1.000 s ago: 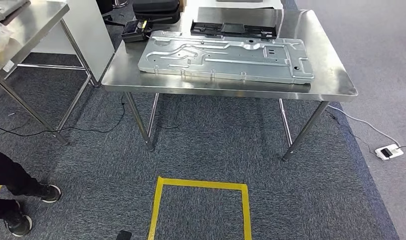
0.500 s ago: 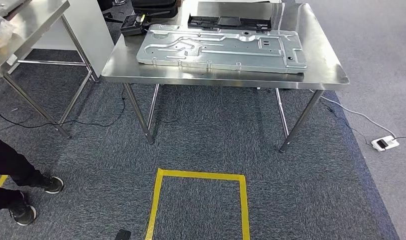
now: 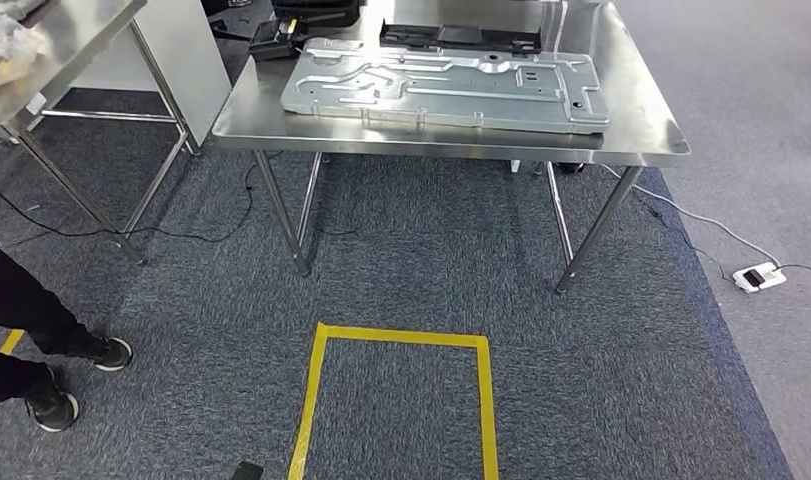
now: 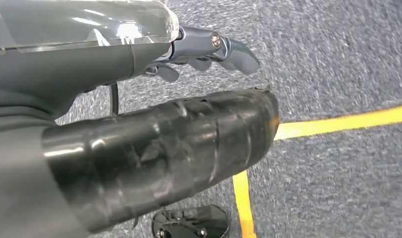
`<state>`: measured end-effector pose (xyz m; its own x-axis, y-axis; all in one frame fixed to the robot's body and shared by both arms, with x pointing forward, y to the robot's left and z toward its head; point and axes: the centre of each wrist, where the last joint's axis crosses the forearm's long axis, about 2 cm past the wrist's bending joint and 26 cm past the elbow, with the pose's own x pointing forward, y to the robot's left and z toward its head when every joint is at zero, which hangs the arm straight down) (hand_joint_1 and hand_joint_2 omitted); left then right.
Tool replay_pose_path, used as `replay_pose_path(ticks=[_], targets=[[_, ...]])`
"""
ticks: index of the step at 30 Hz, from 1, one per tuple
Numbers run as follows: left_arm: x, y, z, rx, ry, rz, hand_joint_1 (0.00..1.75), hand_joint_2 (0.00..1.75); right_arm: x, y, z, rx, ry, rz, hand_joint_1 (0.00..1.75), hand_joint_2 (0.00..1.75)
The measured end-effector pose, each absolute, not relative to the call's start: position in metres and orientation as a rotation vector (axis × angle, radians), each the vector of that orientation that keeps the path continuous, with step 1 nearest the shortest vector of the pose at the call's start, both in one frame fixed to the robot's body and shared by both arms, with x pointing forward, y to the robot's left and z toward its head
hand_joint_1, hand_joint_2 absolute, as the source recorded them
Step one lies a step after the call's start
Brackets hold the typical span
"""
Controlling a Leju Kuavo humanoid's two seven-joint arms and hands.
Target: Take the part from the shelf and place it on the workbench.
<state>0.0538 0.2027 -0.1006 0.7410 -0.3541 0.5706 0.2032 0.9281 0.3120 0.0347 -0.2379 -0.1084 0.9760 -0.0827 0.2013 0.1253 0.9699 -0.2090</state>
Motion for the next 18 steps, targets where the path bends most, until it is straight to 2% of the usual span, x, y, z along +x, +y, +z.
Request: replay_pose_path(ticks=[18], targets=[[0.0526,0.2031,-0.1008,0.235,-0.667,-0.306,0.00,0.00,0.0340,-0.2363,-0.1088,-0.150,-0.193,-0.111,0.00,0.00]])
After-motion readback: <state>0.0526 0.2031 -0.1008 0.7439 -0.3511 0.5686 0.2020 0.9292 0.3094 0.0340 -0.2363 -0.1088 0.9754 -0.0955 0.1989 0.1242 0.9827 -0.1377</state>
